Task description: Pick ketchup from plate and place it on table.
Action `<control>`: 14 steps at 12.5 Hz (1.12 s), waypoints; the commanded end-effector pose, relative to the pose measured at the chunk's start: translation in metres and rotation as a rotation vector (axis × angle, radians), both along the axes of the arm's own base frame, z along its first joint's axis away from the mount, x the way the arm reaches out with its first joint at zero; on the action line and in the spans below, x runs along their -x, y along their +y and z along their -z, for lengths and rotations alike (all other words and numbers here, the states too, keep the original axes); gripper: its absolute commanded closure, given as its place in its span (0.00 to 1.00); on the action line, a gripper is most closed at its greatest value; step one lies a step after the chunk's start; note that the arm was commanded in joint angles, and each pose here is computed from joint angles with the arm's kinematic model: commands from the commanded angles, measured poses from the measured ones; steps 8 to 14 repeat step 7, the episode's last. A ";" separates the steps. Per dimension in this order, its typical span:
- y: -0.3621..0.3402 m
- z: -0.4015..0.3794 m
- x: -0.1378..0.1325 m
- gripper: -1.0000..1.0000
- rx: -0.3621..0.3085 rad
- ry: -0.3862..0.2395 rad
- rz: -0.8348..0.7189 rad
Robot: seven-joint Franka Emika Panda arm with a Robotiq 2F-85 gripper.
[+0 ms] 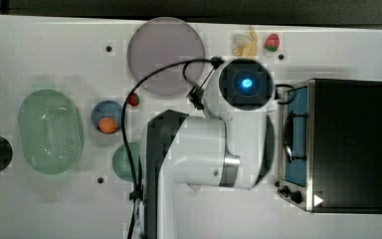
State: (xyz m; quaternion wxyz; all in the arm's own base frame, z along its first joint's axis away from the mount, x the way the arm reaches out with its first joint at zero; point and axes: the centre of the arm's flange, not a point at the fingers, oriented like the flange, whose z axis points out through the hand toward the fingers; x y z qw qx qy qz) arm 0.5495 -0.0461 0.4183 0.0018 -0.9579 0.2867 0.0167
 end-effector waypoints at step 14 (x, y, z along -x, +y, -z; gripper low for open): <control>0.023 -0.176 0.011 0.00 0.021 0.030 0.233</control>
